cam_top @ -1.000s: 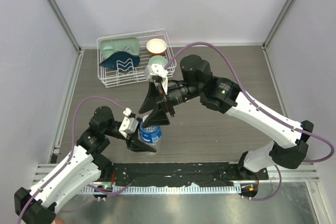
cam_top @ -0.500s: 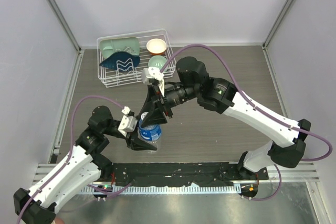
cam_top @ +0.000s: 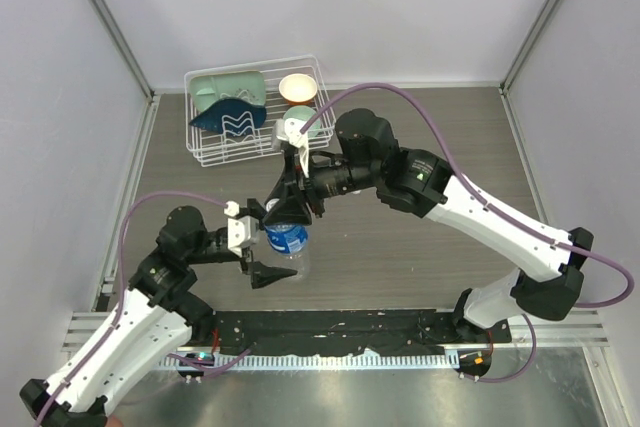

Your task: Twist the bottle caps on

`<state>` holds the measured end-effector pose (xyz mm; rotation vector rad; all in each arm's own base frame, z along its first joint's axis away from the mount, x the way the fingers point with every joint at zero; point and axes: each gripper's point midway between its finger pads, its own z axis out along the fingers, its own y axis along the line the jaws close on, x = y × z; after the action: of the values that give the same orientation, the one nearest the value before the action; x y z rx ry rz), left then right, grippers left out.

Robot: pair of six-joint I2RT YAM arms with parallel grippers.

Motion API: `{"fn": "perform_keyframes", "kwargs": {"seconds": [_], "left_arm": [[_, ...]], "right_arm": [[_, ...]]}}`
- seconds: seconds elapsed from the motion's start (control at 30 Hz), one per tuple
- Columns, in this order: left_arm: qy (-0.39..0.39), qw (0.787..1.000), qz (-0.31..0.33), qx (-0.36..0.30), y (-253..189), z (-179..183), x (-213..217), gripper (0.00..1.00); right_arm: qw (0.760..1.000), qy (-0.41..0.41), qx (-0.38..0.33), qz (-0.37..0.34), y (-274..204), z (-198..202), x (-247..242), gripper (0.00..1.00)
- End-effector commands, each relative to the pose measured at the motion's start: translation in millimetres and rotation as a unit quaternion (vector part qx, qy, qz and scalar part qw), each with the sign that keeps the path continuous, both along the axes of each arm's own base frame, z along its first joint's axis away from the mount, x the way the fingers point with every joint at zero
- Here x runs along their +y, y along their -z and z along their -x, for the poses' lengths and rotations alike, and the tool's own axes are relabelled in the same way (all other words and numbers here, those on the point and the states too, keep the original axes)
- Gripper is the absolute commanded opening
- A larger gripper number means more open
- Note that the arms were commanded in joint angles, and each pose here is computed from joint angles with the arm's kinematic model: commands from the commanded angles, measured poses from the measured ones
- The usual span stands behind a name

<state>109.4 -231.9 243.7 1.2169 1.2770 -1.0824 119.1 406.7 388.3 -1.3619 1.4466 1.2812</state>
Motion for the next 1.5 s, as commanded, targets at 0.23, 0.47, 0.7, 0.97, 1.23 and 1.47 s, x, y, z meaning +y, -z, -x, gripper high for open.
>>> {"fn": "perform_keyframes", "kwargs": {"seconds": [0.23,0.47,0.7,0.97,1.23,1.47], "left_arm": [[-0.369,0.919,-0.009,-0.137,-42,-65,104,1.0],[-0.558,0.809,0.068,-0.172,-117,-50,199,1.0],[-0.613,0.768,0.133,-0.131,-161,-21,244,1.0],[-0.612,0.771,0.144,-0.102,-173,-12,248,1.0],[-0.596,0.791,0.116,-0.074,-155,-25,229,1.0],[-0.58,0.808,0.084,-0.061,-145,-36,211,1.0]], "right_arm": [[0.996,0.069,-0.044,0.018,3,-46,28,0.06],[0.985,0.159,-0.069,-0.003,34,-124,107,0.06],[0.97,0.225,-0.072,-0.049,66,-184,180,0.06],[0.945,0.295,-0.1,-0.097,96,-198,204,0.07],[0.936,0.326,-0.101,-0.085,129,-189,201,0.08],[0.934,0.34,-0.095,-0.059,150,-189,190,0.34]]}}
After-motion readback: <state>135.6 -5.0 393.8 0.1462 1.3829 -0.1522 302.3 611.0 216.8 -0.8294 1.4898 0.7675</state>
